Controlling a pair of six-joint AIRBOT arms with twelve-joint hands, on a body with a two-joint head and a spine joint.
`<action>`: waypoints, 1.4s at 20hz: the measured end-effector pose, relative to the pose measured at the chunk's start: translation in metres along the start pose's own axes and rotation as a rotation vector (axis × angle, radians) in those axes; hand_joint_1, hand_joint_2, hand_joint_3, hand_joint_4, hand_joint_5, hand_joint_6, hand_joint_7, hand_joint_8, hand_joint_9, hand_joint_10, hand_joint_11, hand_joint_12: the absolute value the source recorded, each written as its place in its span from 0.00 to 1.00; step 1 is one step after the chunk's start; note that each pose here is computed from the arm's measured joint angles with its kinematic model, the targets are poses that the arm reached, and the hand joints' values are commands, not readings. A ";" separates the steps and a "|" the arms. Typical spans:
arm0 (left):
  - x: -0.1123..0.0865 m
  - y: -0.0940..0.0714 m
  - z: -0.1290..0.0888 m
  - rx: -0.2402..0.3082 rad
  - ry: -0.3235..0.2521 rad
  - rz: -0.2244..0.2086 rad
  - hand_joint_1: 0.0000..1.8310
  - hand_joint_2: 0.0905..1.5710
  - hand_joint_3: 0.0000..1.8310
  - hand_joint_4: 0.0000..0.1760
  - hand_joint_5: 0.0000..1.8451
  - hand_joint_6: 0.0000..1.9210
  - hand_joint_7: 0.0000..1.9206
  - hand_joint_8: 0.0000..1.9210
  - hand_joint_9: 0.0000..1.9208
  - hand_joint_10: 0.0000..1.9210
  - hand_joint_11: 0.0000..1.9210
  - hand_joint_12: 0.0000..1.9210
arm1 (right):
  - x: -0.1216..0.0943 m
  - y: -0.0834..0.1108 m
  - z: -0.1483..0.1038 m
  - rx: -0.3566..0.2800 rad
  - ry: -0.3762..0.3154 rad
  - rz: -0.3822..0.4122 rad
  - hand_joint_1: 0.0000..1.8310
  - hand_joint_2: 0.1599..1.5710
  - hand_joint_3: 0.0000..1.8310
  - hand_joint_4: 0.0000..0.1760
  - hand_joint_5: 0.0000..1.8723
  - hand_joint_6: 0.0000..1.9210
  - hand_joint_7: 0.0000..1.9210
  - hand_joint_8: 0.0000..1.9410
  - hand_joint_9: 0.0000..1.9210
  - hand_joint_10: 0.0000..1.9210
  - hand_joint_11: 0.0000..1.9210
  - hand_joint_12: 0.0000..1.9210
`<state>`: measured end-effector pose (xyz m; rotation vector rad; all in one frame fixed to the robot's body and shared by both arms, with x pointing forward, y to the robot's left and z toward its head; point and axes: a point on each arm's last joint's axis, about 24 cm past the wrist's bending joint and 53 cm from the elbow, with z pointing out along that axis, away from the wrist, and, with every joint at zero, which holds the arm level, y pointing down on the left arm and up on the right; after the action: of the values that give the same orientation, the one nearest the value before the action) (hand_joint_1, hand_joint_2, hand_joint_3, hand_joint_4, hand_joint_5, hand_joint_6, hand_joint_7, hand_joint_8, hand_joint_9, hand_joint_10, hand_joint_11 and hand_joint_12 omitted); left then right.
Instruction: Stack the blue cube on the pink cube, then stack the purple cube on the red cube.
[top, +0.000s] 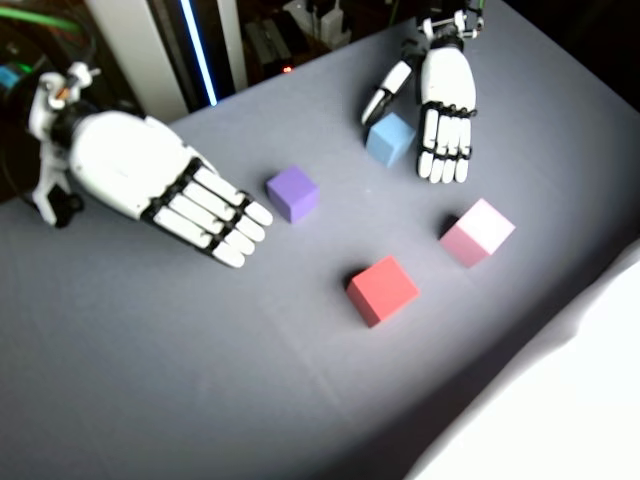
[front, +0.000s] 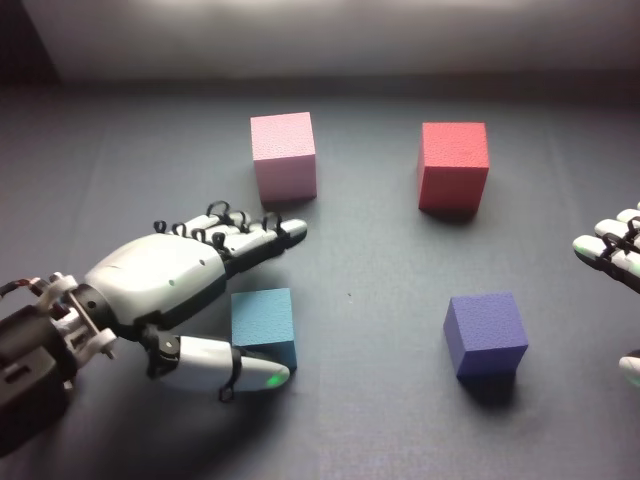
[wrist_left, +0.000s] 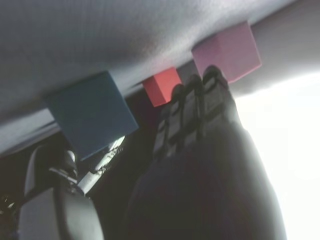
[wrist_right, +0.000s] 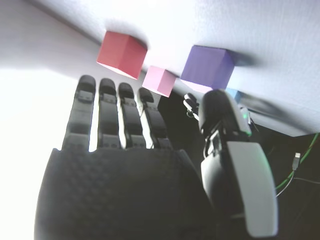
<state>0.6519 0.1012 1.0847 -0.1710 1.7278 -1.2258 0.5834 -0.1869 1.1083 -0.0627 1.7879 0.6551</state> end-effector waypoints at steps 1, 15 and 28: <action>0.001 -0.002 0.002 0.008 0.004 -0.002 0.62 0.73 0.01 0.00 0.35 0.51 0.46 0.56 0.36 0.66 0.26 0.93 | 0.000 0.000 0.000 0.000 -0.001 0.001 0.14 0.87 0.00 0.00 0.00 0.00 0.00 0.00 0.00 0.00 0.00 0.00; -0.054 -0.033 0.025 0.073 -0.096 0.028 0.60 0.75 0.00 0.00 0.44 0.65 0.40 0.94 0.49 1.00 0.54 1.00 | -0.002 -0.002 -0.002 0.003 -0.014 0.022 0.16 0.86 0.00 0.00 0.00 0.00 0.00 0.00 0.00 0.00 0.00 0.00; -0.142 -0.061 0.088 0.049 -0.230 0.094 0.62 0.73 0.00 0.00 0.47 0.60 0.59 1.00 0.68 1.00 0.74 1.00 | -0.001 -0.004 -0.002 0.007 -0.014 0.032 0.25 0.87 0.00 0.00 0.00 0.00 0.00 0.00 0.00 0.00 0.00 0.00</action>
<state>0.7688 0.0982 1.2192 -0.1915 1.4892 -1.1321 0.5834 -0.1914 1.1086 -0.0253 1.7808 0.6705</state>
